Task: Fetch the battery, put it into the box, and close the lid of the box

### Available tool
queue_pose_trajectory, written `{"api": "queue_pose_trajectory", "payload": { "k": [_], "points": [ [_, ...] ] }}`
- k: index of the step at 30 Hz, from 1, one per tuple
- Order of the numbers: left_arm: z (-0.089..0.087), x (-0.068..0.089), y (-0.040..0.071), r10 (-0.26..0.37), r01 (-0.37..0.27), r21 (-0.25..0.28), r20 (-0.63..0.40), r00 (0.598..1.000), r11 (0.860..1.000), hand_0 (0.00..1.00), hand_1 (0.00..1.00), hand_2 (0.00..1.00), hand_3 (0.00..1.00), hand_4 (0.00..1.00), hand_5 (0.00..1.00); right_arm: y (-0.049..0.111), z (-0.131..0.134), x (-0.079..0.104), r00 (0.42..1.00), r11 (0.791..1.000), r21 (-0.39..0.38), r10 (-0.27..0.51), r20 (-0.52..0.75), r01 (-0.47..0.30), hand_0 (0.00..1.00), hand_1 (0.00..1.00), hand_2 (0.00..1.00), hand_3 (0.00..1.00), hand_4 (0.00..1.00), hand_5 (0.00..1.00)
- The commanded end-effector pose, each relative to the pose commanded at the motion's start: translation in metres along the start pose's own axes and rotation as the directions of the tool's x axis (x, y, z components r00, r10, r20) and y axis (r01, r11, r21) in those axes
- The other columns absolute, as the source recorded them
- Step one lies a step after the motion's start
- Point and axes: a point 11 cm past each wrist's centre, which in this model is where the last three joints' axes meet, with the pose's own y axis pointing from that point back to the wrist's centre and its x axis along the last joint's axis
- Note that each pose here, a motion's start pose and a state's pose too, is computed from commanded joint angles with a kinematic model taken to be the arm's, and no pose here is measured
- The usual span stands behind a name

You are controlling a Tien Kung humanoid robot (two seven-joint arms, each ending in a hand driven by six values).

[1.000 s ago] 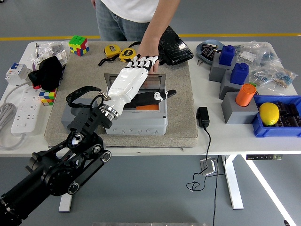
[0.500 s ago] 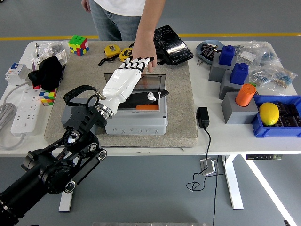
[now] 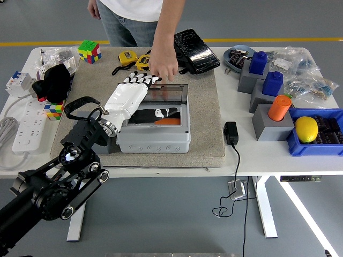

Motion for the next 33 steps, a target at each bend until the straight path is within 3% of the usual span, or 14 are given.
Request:
{"api": "queue_pose_trajectory", "payload": {
  "k": [2, 7, 8, 13, 14, 25, 33],
  "points": [
    [-0.002, 0.0, 0.002, -0.017, 0.017, 0.012, 0.007, 1.0, 1.0, 0.939, 0.887, 0.834, 0.855, 0.998, 0.998, 0.0, 0.0, 0.0, 1.0, 1.0, 0.0, 0.001, 0.002, -0.001, 0.821, 0.772, 0.75, 0.791, 0.998, 0.998],
    [-0.003, 0.008, 0.007, -0.016, 0.016, 0.018, 0.005, 1.0, 1.0, 0.939, 0.887, 0.834, 0.855, 0.998, 0.998, 0.0, 0.001, 0.001, 1.0, 1.0, -0.003, 0.003, 0.004, -0.003, 0.821, 0.772, 0.75, 0.791, 0.998, 0.998],
    [-0.003, 0.01, 0.008, -0.014, 0.014, 0.018, 0.003, 1.0, 1.0, 0.731, 0.765, 0.76, 0.783, 0.998, 0.998, 0.0, 0.001, 0.001, 1.0, 1.0, -0.004, 0.003, 0.004, -0.003, 0.821, 0.771, 0.75, 0.791, 0.998, 0.998],
    [0.001, 0.018, 0.014, -0.024, 0.024, 0.023, -0.012, 1.0, 0.999, 0.731, 0.765, 0.76, 0.783, 0.998, 0.998, 0.0, 0.0, 0.001, 1.0, 1.0, -0.002, 0.003, 0.005, -0.003, 0.821, 0.771, 0.75, 0.791, 0.998, 0.998],
    [0.003, 0.02, 0.016, -0.029, 0.029, 0.023, -0.016, 0.999, 0.999, 0.615, 0.718, 0.732, 0.757, 0.998, 0.998, 0.0, 0.0, 0.001, 1.0, 1.0, -0.002, 0.003, 0.005, -0.003, 0.821, 0.771, 0.75, 0.792, 0.998, 0.998],
    [0.02, 0.019, 0.034, -0.134, 0.134, -0.006, -0.109, 0.985, 0.991, 0.612, 0.716, 0.731, 0.762, 0.998, 0.998, 0.0, 0.0, 0.002, 1.0, 1.0, -0.002, 0.005, 0.001, -0.005, 0.822, 0.771, 0.75, 0.792, 0.998, 0.998],
    [0.014, 0.008, 0.041, -0.243, 0.249, 0.045, -0.103, 0.965, 0.968, 0.6, 0.715, 0.736, 0.767, 0.998, 0.998, 0.0, 0.002, 0.003, 1.0, 1.0, -0.005, 0.006, -0.001, -0.006, 0.821, 0.771, 0.75, 0.791, 0.998, 0.998]
  ]
}}
